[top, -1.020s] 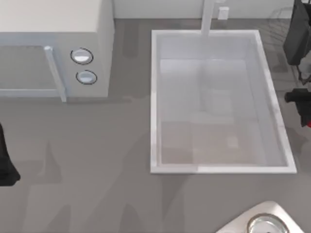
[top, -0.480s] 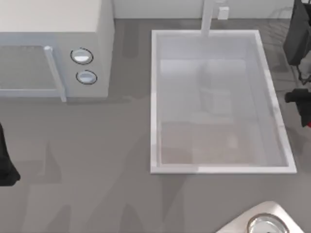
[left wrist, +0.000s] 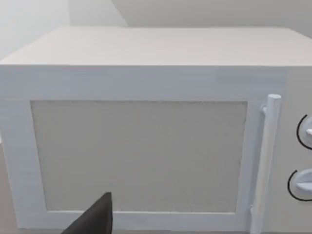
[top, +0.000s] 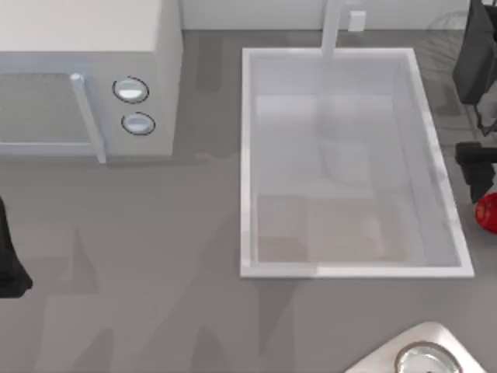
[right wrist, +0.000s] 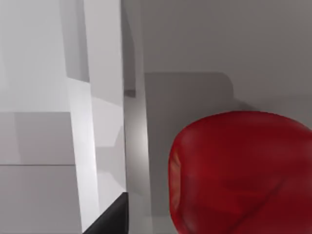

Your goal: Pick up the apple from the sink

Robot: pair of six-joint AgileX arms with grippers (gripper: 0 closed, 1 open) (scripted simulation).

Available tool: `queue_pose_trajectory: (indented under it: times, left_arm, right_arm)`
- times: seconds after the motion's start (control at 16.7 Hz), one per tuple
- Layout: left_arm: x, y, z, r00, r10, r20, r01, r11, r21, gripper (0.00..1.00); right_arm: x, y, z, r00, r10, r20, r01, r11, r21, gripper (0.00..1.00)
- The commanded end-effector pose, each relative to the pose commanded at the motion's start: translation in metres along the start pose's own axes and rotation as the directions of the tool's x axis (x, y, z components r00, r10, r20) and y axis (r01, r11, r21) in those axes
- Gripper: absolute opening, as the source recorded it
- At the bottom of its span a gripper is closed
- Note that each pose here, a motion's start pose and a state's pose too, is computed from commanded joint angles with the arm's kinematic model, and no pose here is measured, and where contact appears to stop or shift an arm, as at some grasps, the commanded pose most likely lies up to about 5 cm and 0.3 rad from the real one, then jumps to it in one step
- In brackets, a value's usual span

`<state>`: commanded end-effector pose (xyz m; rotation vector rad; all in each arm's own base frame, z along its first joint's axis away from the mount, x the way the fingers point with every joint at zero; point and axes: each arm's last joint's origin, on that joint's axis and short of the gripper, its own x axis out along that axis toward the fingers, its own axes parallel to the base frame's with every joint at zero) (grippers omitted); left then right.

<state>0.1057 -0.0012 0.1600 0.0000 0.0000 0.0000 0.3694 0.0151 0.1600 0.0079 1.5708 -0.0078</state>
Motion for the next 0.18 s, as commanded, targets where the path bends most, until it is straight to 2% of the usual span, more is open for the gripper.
queue_pose_trajectory:
  times: [0.18]
  left_arm:
    - [0.0000,0.0000,0.0000,1.000,0.000,0.000,0.000,1.000,0.000,1.00]
  right_arm:
    - [0.0000,0.0000,0.0000,1.000,0.000,0.000,0.000,1.000,0.000,1.00]
